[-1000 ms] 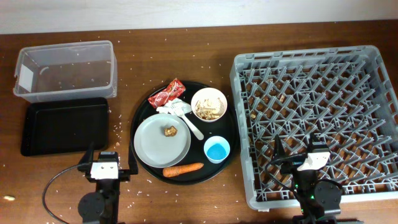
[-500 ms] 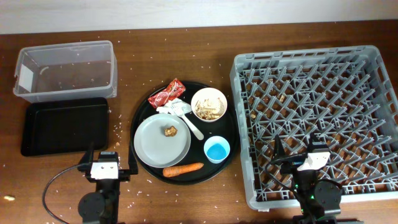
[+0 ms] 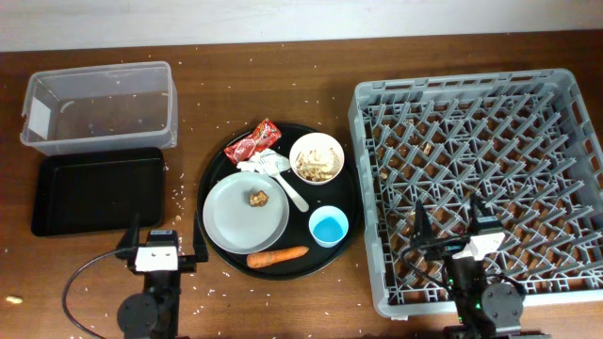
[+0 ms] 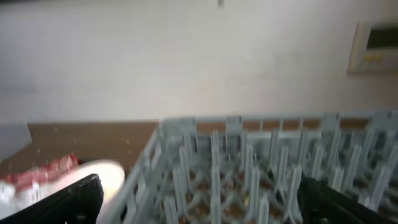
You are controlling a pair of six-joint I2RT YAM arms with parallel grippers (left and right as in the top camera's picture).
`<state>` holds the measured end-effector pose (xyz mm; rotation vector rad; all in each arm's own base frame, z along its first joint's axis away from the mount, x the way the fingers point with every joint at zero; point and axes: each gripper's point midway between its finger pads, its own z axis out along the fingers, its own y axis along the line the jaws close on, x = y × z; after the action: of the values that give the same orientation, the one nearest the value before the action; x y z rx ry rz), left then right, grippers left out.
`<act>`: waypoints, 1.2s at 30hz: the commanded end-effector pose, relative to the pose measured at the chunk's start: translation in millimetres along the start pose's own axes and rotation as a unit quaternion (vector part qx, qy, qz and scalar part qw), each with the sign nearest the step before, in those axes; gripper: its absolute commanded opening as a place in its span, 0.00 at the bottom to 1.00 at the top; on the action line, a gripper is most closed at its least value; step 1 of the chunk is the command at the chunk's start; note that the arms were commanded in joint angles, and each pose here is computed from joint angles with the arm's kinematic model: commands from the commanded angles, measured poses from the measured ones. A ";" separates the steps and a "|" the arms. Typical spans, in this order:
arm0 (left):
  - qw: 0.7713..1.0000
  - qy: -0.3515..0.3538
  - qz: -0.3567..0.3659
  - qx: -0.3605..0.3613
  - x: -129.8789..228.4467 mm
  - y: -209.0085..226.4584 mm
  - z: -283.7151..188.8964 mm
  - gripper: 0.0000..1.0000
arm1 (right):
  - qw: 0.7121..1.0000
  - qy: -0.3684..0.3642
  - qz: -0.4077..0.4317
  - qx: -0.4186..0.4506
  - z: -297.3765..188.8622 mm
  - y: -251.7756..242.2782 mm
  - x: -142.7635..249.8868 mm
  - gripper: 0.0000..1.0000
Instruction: Sort waste into correct bins and load items into the dishwasher rack
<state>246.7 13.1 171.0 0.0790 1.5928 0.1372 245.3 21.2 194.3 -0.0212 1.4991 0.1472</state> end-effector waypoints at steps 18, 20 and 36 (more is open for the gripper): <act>0.992 0.100 -0.006 0.082 -138.0 0.9 94.8 0.99 | 0.995 0.092 0.009 -0.035 85.6 19.9 -139.5 0.98; 0.982 0.139 -0.017 0.125 -149.9 -9.2 120.4 0.99 | 0.991 0.128 0.013 -0.031 96.0 18.8 -133.5 0.98; 0.793 0.510 -0.115 0.313 4.8 -99.3 193.4 0.99 | 0.943 0.323 0.053 -0.064 122.2 27.6 -40.7 0.99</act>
<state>450.0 -55.0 158.6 0.2417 2.6490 -0.5984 358.6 55.7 237.9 -0.0960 2.1640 0.3271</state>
